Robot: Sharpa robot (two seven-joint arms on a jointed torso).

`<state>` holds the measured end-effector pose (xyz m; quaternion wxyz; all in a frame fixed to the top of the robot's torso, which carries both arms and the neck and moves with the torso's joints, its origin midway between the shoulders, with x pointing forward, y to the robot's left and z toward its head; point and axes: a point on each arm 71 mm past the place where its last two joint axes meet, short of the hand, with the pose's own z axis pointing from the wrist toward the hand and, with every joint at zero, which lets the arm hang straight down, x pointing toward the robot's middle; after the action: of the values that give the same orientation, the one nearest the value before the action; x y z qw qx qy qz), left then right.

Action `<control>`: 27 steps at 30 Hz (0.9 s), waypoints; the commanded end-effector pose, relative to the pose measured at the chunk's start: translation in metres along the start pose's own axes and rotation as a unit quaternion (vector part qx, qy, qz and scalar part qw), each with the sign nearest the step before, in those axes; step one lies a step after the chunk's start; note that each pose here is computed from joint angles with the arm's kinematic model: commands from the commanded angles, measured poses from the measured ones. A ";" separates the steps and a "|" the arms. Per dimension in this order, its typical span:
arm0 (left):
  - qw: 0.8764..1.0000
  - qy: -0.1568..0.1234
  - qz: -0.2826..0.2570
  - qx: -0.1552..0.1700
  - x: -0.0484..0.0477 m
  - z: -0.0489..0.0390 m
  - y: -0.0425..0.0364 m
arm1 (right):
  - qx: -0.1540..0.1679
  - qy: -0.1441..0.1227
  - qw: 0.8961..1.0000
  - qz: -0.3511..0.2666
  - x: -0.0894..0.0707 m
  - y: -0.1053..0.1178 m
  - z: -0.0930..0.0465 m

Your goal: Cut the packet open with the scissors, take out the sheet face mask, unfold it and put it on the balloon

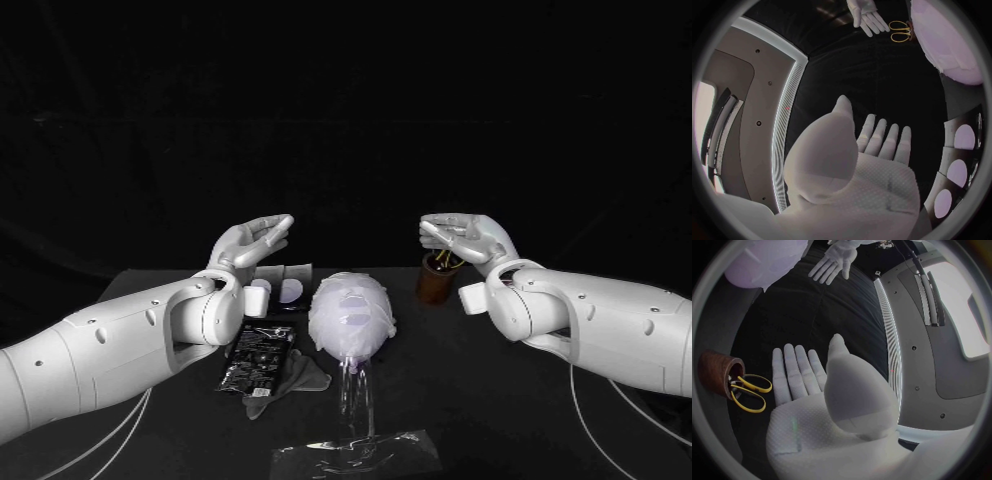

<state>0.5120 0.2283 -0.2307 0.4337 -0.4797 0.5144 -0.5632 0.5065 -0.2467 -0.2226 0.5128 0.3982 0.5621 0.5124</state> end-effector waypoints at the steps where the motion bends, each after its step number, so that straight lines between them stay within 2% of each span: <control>1: 1.000 0.001 0.002 0.000 0.0009 -0.0005 -0.0003 | 0.000 -0.002 1.000 -0.001 0.000 0.000 -0.001; 8: 1.000 -0.016 0.011 -0.001 0.0110 -0.0092 0.0005 | 0.006 -0.025 0.999 0.028 0.020 0.002 -0.010; 11: 0.999 -0.031 0.019 -0.001 0.0199 -0.0175 0.0005 | 0.014 -0.044 0.998 0.053 0.037 0.004 -0.019; 15: 0.998 -0.050 0.030 -0.002 0.0311 -0.0289 -0.0004 | 0.024 -0.062 0.995 0.074 0.051 0.008 -0.029; 21: 0.997 -0.069 0.040 -0.002 0.0415 -0.0406 -0.0022 | 0.032 -0.073 0.993 0.087 0.060 0.010 -0.035; 27: 0.996 -0.074 0.042 -0.002 0.0440 -0.0437 -0.0029 | 0.032 -0.073 0.993 0.087 0.060 0.010 -0.035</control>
<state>0.4618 0.1905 -0.2273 0.4658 -0.5042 0.5102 -0.5181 0.4619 -0.1912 -0.2256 0.4818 0.4961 0.5106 0.5110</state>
